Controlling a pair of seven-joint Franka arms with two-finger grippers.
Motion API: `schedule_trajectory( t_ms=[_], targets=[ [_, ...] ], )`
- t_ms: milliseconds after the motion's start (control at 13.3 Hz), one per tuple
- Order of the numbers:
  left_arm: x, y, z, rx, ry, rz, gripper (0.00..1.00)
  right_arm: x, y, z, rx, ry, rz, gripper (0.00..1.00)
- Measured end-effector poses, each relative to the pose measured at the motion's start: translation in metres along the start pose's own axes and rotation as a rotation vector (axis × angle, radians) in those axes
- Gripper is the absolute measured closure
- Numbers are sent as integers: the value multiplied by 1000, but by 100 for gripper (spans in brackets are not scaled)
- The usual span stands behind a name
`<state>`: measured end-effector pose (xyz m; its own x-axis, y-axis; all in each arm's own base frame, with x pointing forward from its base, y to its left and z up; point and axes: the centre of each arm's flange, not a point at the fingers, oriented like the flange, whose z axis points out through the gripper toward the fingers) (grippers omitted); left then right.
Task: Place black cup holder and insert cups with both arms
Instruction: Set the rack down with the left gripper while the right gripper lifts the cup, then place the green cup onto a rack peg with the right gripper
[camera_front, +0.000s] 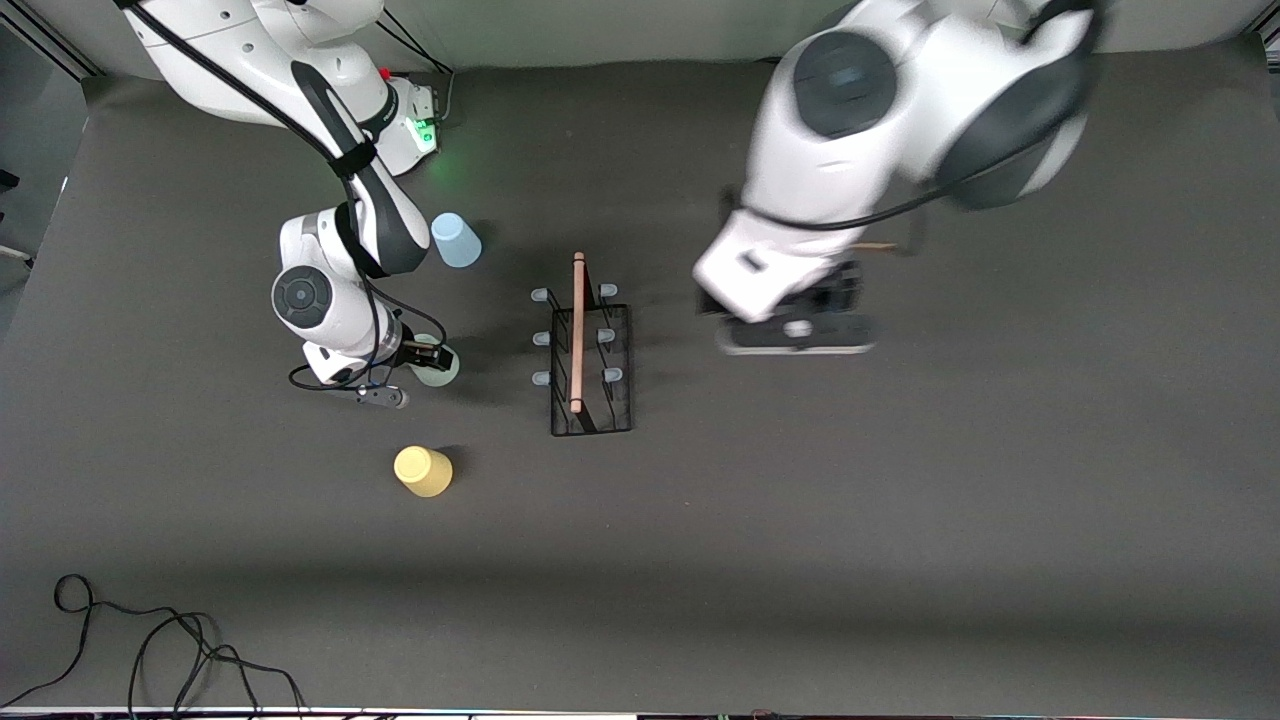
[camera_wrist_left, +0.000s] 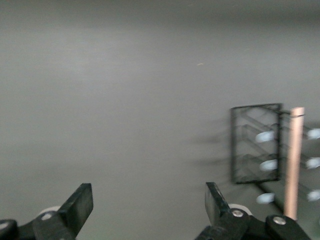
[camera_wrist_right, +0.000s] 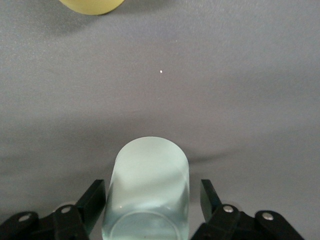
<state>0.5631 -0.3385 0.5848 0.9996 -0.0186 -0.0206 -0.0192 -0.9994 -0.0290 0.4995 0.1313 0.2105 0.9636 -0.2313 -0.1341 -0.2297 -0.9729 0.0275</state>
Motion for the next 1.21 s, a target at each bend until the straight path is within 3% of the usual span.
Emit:
schedule_trajectory(
  t_ms=[151, 452, 603, 904, 1205],
  targets=[
    [14, -64, -11, 20, -22, -14, 0, 0, -2, -2, 13, -2, 12, 32],
    [43, -197, -7, 24, -74, -30, 0, -3, -12, -19, 25, 2, 0, 33],
    [46, -242, -6, 22, -91, -16, 0, -3, -17, -59, 37, -13, 2, 33],
    [48, -303, 4, 18, -116, 2, 0, -26, -62, -159, 104, -21, 70, 33],
    [48, -311, 4, 6, -102, 9, 0, -52, -117, -183, 123, -28, 140, 33]
  ],
)
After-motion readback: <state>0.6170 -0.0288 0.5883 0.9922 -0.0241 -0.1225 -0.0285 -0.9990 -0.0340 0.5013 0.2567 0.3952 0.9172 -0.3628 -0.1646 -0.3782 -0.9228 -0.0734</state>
